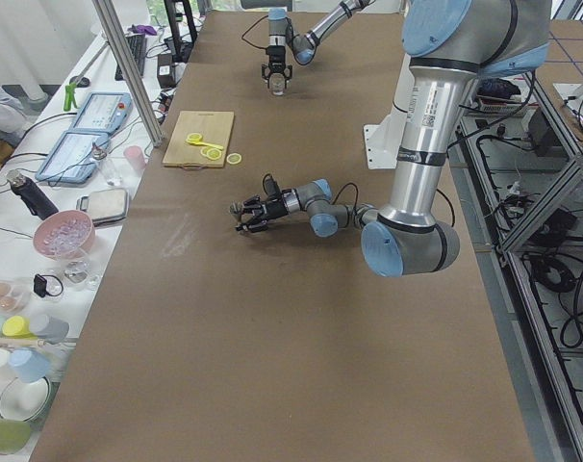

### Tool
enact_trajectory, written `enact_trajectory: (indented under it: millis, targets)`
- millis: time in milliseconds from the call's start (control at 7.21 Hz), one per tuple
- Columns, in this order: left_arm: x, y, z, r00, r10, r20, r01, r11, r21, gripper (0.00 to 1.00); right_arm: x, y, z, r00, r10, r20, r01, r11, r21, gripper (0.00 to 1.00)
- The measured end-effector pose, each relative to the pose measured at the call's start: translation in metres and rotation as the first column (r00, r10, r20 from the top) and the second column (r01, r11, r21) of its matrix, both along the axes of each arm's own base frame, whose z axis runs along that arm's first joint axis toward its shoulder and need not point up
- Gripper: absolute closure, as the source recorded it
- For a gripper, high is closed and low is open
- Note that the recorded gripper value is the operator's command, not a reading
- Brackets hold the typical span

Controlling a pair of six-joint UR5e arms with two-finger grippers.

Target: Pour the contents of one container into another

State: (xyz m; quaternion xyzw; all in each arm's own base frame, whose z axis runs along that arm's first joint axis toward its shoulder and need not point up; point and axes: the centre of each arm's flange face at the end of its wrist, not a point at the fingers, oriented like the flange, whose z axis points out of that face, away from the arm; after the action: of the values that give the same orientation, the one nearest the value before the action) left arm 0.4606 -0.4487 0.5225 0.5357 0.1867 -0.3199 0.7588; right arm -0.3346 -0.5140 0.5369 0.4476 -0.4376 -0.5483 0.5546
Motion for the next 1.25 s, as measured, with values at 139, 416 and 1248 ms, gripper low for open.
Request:
enact_trajectory:
  millis: [139,416,1248]
  targets:
    - [0.000,-0.001,-0.002,1.000,0.000,-0.002,0.000,1.000,0.000,1.00,0.000,0.002,0.002,1.000,-0.003,-0.002,0.003,1.000,-0.004,0.29]
    - [0.001,-0.001,-0.014,1.000,0.003,-0.019,-0.003,1.000,0.009,1.00,-0.001,0.003,0.002,1.000,-0.008,0.000,0.008,1.000,-0.005,0.41]
    - [0.012,-0.005,-0.149,0.994,0.103,-0.039,-0.096,0.984,0.148,1.00,0.004,-0.002,-0.003,1.000,0.001,0.004,-0.001,1.000,-0.001,1.00]
